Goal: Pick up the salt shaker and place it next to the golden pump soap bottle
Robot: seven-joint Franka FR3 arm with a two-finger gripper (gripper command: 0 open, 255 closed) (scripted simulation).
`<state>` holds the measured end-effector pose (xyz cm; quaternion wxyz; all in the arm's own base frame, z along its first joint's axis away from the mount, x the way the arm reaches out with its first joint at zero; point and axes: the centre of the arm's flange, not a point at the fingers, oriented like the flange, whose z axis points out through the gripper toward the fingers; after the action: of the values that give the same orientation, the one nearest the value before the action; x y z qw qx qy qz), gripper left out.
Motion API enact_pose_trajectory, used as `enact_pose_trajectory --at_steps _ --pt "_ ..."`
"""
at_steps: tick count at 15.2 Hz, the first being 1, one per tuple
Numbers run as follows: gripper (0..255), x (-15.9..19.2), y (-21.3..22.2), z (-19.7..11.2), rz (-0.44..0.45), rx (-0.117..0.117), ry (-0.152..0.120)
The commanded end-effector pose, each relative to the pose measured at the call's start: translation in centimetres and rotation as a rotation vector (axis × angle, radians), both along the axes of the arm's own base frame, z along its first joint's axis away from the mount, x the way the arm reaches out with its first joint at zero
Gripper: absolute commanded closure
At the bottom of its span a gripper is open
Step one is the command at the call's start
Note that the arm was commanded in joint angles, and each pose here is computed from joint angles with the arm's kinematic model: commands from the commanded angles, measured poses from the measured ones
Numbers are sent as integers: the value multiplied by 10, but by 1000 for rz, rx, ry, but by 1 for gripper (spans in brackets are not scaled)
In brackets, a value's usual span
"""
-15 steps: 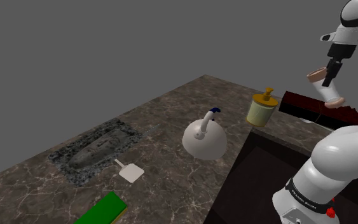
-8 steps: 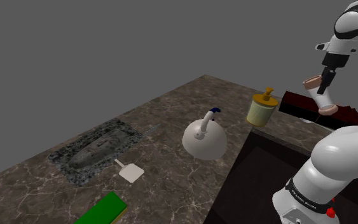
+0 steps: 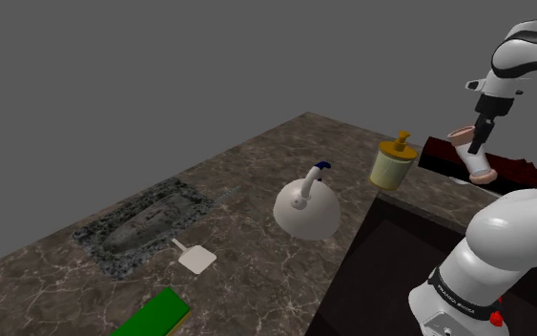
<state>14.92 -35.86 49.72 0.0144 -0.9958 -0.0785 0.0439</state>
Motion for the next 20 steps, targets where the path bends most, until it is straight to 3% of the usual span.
enact_pose_trajectory --at_steps 1,20 --pt "255 1 0 -10 0 0 0" --pt "255 1 0 -111 0 0 0"
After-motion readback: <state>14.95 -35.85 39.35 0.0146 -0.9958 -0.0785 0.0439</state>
